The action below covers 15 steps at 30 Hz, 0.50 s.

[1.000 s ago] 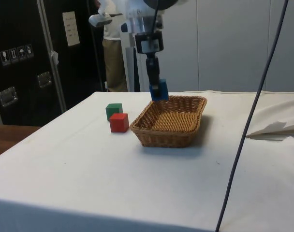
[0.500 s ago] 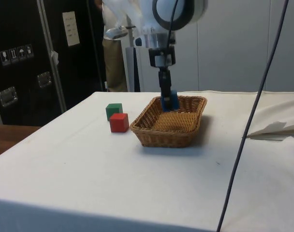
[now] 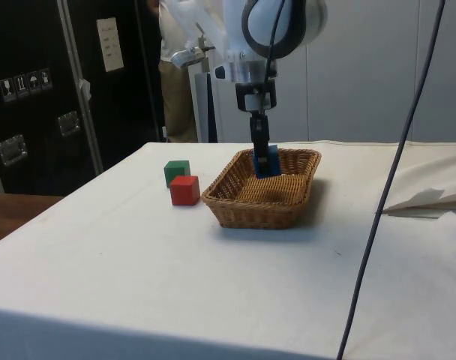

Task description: Pick up the blue cube and place it into the basket.

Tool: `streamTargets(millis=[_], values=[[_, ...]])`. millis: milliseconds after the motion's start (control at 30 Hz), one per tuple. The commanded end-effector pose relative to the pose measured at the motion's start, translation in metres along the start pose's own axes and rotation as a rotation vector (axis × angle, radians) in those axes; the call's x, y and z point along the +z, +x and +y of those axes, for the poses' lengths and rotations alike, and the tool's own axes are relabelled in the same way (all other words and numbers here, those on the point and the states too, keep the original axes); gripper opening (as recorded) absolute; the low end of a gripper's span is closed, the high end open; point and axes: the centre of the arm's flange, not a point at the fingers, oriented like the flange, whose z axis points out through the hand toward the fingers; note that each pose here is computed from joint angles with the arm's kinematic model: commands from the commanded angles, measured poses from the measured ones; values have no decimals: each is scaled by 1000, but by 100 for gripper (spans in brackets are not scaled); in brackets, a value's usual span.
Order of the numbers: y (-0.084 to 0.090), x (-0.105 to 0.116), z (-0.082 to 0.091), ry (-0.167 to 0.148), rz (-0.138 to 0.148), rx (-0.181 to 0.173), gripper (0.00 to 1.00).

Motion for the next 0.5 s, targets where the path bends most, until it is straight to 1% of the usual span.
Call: streamTargets(millis=[0, 33, 67, 100, 167, 200, 267, 300, 333, 467], values=[[0, 0, 0, 2, 2, 1, 9], [0, 1, 0, 3, 1, 1, 22], [0, 0, 0, 0, 0, 0, 32], [0, 1, 0, 3, 1, 1, 32], [0, 1, 0, 3, 0, 1, 51], [0, 1, 0, 3, 0, 1, 71], [0, 1, 0, 3, 0, 1, 90], [0, 1, 0, 3, 0, 1, 98], [0, 1, 0, 3, 0, 1, 100], [0, 1, 0, 3, 0, 1, 100]])
